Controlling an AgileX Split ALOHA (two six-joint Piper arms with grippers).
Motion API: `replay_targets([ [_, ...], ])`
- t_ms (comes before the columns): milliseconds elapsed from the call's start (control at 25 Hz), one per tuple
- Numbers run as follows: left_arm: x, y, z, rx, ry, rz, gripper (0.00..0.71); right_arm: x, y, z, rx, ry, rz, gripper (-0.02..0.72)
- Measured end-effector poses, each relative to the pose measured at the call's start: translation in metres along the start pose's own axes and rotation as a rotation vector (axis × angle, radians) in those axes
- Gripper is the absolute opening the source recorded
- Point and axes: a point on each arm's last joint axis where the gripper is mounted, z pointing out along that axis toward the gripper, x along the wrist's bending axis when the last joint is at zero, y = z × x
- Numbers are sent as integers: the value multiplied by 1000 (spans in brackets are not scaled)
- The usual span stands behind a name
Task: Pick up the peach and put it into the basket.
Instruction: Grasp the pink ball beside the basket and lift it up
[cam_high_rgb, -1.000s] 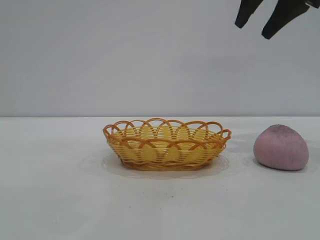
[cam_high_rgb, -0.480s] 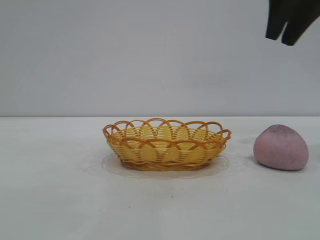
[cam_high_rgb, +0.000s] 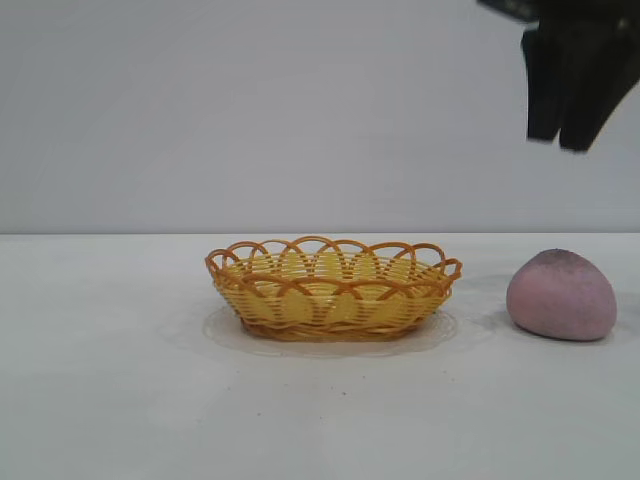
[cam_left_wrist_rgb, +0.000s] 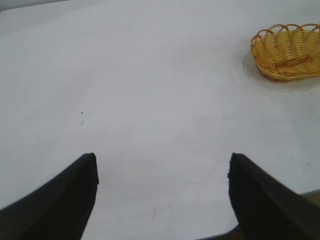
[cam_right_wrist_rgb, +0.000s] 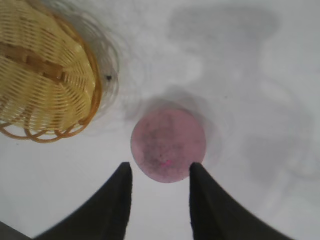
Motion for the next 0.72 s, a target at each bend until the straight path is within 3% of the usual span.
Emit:
replay_targets([
  [240,0,0,0,0,0,0,483,-13,4,36,98,-8,38,267],
  [720,0,0,0,0,0,0,483,-16,7,64,150,45,72,267],
])
